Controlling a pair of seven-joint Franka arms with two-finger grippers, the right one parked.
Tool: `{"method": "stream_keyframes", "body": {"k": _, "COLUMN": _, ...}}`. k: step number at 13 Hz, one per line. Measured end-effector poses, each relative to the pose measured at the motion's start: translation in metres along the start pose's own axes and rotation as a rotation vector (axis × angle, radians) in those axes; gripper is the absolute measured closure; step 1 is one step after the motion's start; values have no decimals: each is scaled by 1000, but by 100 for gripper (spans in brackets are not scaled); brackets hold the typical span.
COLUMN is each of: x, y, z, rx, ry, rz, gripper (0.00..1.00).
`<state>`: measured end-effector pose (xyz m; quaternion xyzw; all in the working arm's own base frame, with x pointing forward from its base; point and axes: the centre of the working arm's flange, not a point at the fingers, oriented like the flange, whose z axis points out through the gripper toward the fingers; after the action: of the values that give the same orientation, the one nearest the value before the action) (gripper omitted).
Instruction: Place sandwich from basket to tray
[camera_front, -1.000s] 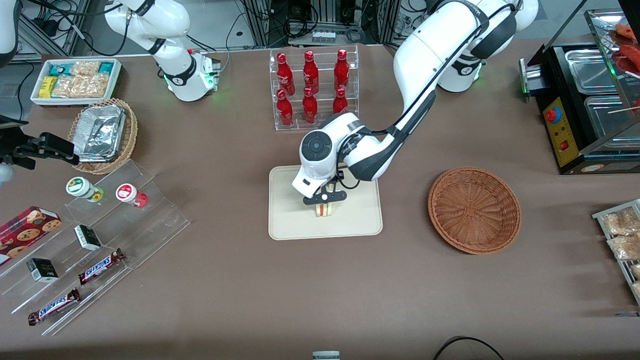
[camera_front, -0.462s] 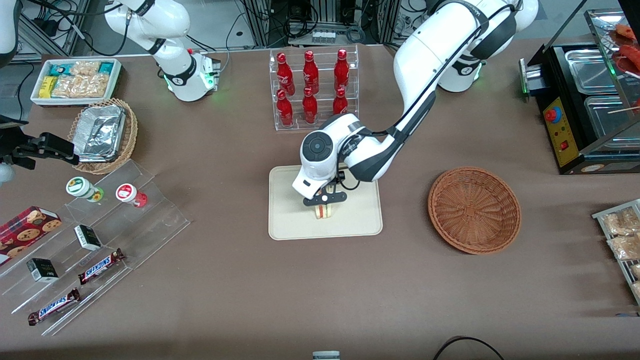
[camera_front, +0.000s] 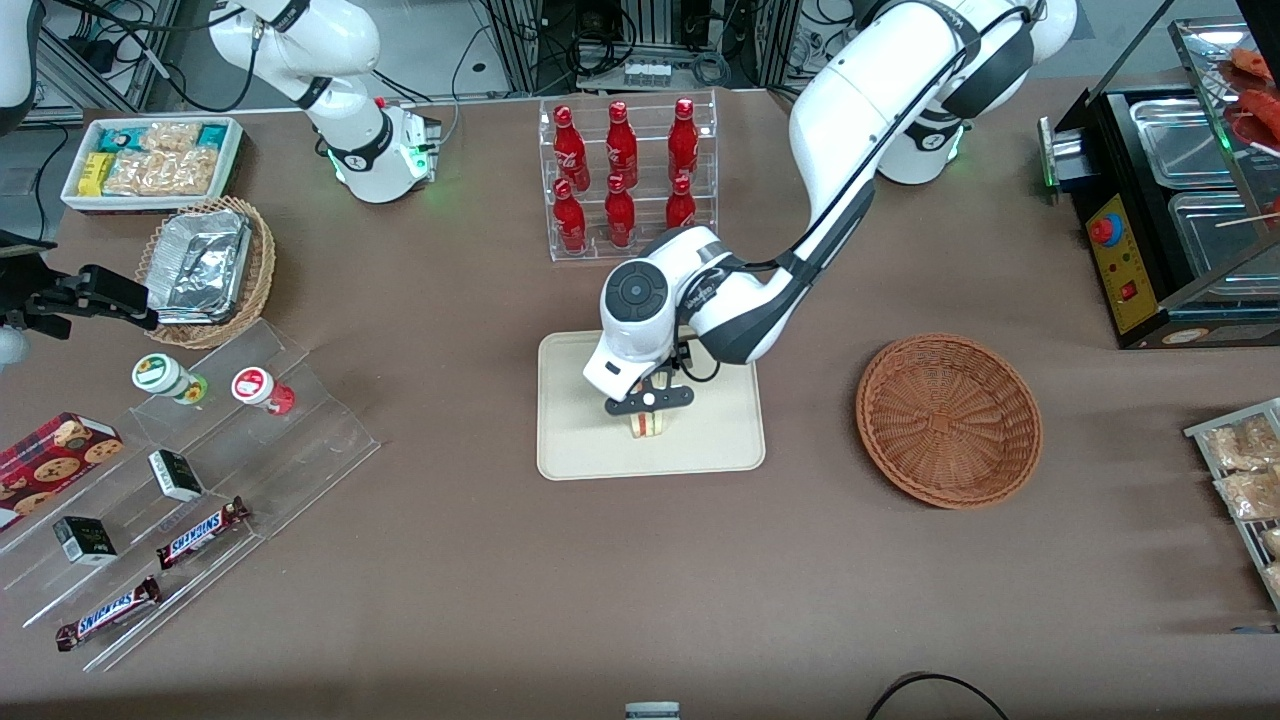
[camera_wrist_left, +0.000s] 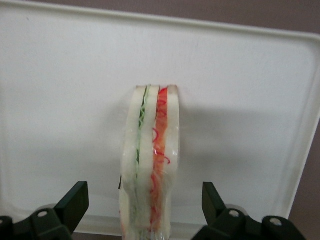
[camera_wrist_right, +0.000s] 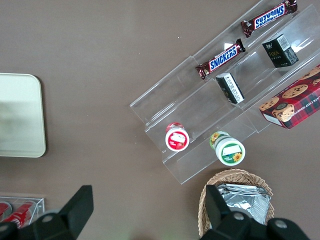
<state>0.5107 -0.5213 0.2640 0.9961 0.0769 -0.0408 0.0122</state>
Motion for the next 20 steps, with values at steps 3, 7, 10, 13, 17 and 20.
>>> {"method": "stream_keyframes", "body": {"k": 3, "x": 14, "y": -12, "z": -42, "rx": 3, "ry": 22, "rz": -8, "gripper": 0}}
{"method": "stream_keyframes", "body": {"k": 7, "x": 6, "y": -24, "z": -112, "rx": 11, "ry": 36, "rz": 41, "gripper": 0}}
{"method": "stream_keyframes", "body": {"k": 10, "x": 28, "y": -59, "z": -146, "rx": 25, "ry": 13, "rz": 120, "gripper": 0}}
{"method": "stream_keyframes", "body": {"k": 13, "x": 53, "y": -108, "z": -172, "rx": 84, "ry": -25, "rz": 71, "gripper": 0}}
{"method": "stream_keyframes", "body": {"k": 17, "x": 106, "y": -202, "z": -196, "rx": 116, "ry": -75, "rz": 102, "gripper": 0}}
{"method": "stream_keyframes", "body": {"k": 20, "x": 122, "y": -238, "z": -198, "rx": 115, "ry": -87, "rz": 112, "gripper": 0}}
